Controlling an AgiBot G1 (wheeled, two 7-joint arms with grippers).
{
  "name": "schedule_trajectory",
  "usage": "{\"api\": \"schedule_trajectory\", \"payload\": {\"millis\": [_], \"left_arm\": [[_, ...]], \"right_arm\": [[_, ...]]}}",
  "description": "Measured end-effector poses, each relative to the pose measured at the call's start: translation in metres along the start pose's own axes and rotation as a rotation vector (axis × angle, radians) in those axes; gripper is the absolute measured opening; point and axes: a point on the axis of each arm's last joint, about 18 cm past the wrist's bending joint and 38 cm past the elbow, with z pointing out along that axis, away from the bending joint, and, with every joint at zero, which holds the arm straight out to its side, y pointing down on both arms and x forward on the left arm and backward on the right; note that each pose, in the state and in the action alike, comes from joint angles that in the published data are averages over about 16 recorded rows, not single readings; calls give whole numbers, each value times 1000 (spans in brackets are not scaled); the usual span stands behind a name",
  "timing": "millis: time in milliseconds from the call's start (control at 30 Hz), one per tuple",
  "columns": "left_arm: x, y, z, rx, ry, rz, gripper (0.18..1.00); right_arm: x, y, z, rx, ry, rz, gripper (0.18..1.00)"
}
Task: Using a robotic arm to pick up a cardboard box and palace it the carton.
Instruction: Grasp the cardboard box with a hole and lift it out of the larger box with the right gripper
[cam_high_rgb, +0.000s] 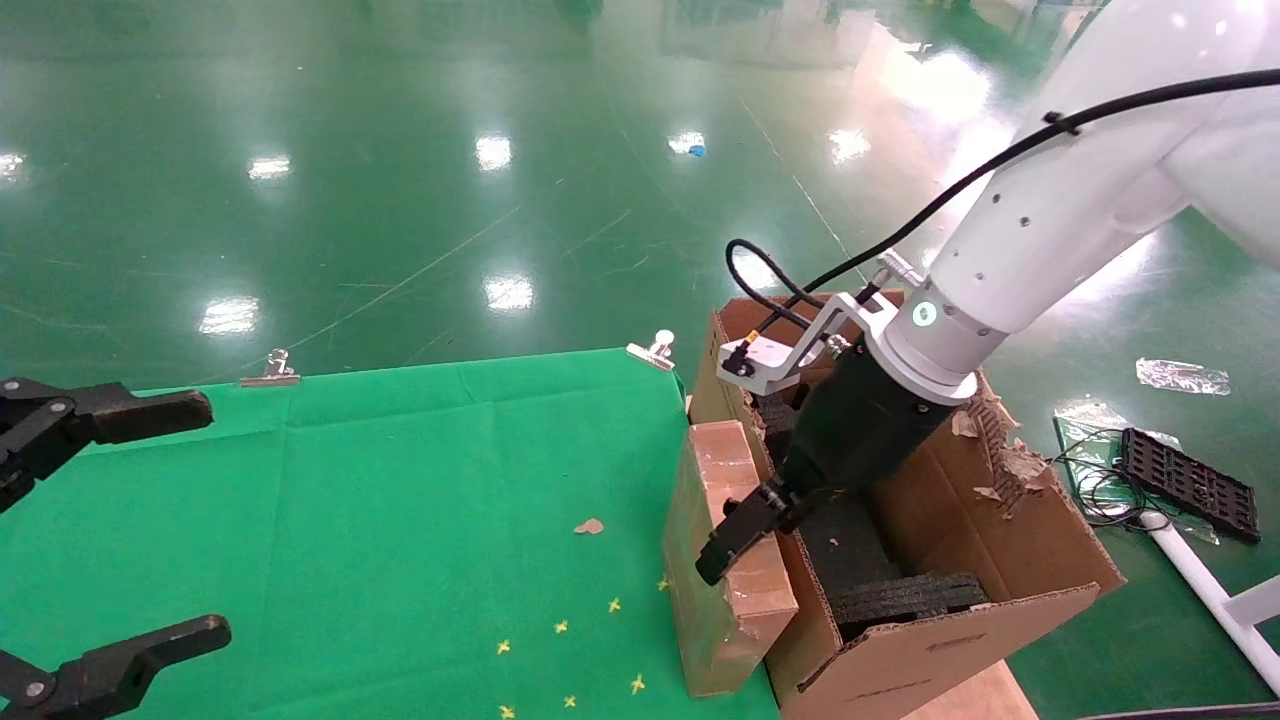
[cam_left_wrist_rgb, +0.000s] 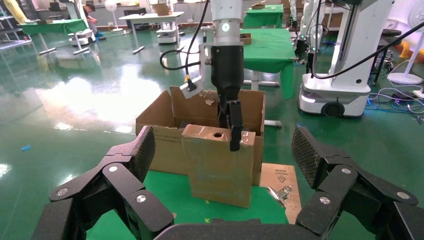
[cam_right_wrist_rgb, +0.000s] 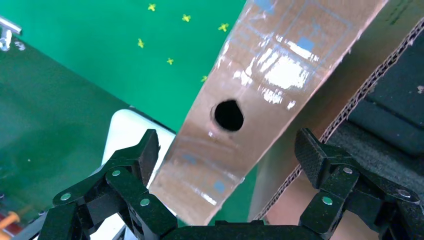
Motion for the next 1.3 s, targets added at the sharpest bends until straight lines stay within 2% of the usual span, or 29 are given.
{"api": "schedule_trajectory", "payload": {"millis": [367, 767, 1000, 1300], "left_arm": [[0, 0, 0, 0, 0, 0, 999], [0, 0, 0, 0, 0, 0, 943], [0, 0, 0, 0, 0, 0, 855], [0, 0, 0, 0, 0, 0, 662]], "right_arm": [[-2, -4, 8, -32, 21, -9, 995], [-4, -2, 13, -58, 32, -12, 918], [-2, 3, 17, -76, 35, -5, 806], [0, 3, 13, -33, 16, -35, 600]]}}
